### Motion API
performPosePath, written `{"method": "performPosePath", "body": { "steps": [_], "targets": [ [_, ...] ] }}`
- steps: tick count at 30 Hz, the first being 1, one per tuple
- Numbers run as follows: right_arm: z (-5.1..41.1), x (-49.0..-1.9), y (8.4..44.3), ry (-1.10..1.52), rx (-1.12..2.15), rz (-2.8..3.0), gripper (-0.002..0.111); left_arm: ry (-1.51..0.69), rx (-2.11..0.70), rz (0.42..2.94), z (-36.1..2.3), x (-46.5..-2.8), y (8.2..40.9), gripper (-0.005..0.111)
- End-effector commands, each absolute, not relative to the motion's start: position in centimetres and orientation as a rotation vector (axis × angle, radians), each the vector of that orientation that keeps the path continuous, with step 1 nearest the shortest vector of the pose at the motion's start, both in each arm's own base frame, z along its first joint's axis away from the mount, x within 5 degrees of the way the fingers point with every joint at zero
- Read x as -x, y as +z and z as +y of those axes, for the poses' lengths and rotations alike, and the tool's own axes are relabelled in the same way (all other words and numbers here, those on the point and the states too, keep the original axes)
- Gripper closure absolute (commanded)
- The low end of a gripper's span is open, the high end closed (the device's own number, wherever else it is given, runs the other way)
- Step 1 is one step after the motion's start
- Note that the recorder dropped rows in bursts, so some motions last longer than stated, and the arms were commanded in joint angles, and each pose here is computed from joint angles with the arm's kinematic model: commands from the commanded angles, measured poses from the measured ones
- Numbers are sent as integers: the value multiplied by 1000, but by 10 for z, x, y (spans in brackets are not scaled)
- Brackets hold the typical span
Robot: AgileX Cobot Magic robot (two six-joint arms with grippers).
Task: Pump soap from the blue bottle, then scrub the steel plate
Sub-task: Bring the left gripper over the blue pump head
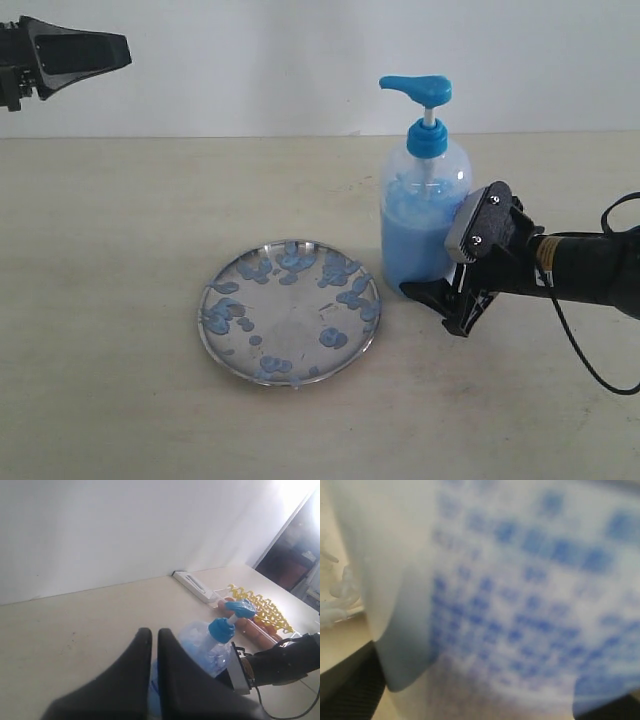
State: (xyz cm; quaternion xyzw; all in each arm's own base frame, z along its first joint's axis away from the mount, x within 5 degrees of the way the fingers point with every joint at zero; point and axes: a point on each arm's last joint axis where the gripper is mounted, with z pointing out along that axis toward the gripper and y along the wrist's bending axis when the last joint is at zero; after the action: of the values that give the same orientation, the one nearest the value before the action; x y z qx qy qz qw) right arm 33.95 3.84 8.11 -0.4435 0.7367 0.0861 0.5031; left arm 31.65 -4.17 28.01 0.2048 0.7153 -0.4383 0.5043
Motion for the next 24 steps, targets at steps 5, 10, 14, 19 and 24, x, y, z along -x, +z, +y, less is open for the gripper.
{"method": "performPosePath", "body": {
  "steps": [5, 10, 14, 19, 24],
  "targets": [
    [37, -335, 75, 166, 1175, 1787, 108, -1079, -527, 1733, -43, -318, 275, 102],
    [37, -335, 75, 166, 1175, 1787, 108, -1111, -606, 1673, -49, -314, 278, 102],
    [37, -335, 75, 166, 1175, 1787, 108, -1129, -707, 1637, -77, -314, 281, 102],
    [37, -335, 75, 166, 1175, 1787, 108, -990, -814, 1626, -120, -325, 297, 102],
    [37, -335, 75, 166, 1175, 1787, 108, -927, -937, 1565, -149, -328, 318, 102]
  ]
}}
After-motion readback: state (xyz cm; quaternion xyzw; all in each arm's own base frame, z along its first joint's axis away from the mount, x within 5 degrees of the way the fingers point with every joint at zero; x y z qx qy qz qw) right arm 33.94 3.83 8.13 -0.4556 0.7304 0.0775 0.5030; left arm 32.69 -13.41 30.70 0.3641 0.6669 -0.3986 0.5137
